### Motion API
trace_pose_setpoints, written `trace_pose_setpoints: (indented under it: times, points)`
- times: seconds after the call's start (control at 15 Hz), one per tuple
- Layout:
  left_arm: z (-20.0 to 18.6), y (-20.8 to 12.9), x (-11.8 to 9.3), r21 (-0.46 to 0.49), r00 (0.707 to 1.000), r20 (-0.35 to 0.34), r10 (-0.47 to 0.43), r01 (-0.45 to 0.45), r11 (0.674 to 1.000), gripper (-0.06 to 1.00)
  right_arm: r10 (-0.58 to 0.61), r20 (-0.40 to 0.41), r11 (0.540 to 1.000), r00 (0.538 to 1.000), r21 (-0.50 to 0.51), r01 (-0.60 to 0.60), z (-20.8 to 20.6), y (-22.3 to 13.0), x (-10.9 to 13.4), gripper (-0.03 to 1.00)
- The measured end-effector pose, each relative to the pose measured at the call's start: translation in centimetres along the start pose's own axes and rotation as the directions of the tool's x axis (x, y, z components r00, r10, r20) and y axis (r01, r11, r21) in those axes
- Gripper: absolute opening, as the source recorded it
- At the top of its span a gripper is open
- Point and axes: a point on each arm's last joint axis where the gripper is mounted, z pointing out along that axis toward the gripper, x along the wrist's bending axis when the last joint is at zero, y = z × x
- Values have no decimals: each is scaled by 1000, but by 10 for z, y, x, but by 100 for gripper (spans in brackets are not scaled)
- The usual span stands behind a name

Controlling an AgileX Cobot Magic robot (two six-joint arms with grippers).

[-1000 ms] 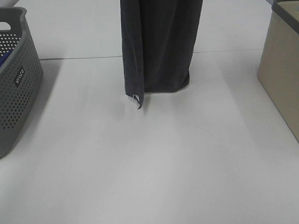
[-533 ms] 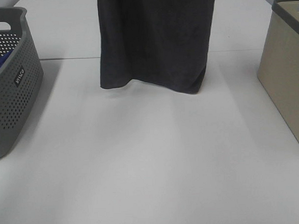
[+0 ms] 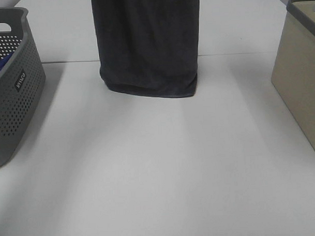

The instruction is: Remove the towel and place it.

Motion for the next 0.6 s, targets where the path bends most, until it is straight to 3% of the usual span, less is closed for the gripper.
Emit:
trace_pose_setpoints:
  times: [0.33, 0.6]
  points:
    - [16, -31, -5, -120, 995, -96, -20, 9, 993, 0, 6, 84, 997, 996, -73, 1, 32, -6, -16, 1]
    - [32, -44, -3, -166, 984, -166, -64, 37, 986, 0, 25, 75, 993, 997, -121, -16, 42, -12, -10, 1]
